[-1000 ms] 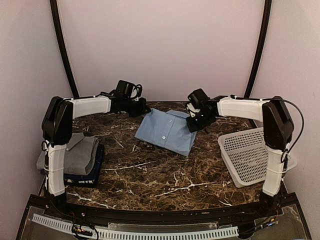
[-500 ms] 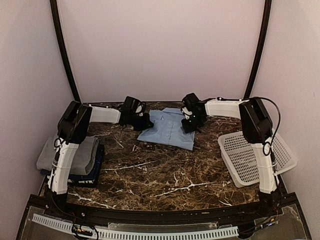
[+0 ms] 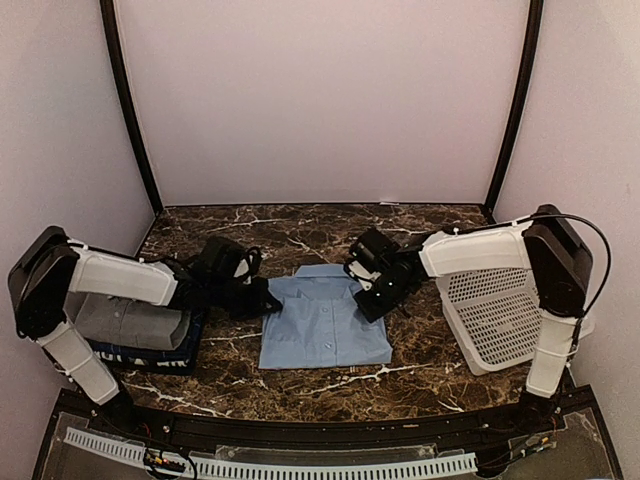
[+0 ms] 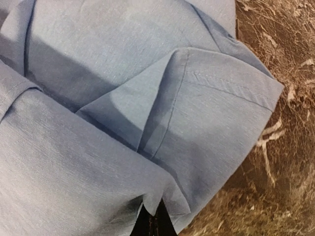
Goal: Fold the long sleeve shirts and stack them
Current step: Fold the 2/3-rectangle-folded shirt at the center of the board.
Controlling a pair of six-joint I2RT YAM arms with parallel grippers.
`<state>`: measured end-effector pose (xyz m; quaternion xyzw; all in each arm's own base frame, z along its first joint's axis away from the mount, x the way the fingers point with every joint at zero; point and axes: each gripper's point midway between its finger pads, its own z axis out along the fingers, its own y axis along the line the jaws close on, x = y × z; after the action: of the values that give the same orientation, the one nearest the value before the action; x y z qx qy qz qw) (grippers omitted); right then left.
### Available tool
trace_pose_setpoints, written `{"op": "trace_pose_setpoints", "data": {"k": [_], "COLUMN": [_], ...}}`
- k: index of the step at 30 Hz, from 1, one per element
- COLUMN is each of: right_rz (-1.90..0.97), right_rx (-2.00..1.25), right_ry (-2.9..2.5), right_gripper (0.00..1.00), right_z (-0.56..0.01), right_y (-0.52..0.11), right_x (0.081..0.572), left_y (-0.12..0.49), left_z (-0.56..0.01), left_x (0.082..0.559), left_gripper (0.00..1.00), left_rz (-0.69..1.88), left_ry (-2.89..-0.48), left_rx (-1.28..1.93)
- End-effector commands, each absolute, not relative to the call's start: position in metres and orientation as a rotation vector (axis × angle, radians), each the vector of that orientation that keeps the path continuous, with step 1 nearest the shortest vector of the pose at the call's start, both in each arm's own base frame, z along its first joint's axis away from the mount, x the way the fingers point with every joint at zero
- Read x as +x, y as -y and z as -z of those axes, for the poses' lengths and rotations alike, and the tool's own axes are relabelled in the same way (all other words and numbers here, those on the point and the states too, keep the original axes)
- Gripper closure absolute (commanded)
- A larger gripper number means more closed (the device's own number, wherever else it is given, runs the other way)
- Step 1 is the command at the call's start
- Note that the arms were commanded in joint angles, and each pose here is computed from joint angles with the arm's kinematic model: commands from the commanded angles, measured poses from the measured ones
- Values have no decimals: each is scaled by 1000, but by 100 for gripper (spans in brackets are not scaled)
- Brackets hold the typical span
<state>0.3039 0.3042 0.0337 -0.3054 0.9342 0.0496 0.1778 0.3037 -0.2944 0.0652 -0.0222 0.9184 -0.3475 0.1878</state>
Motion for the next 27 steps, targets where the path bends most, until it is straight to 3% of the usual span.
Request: {"op": "trace_pose_setpoints", "data": {"k": [1,16,27], "right_rz": [-183,-301,-325], "right_rx": [-831,-745,-738], "right_ry": [-2556,-2360,-2290], "right_gripper": [100,100,100], "right_z": [-72,-182,-215], "right_y": [-313,-314,-314], "right_x": [282,261,260], "left_y": [280,261,264], "left_z": [-100,-173,-217], "left_x": [280,262,266], "left_gripper": [100,100,100], "left_rz": [960,955,979], "left_ry": [-2480,-2358,-2270], "left_rx": [-118,-42,5]}}
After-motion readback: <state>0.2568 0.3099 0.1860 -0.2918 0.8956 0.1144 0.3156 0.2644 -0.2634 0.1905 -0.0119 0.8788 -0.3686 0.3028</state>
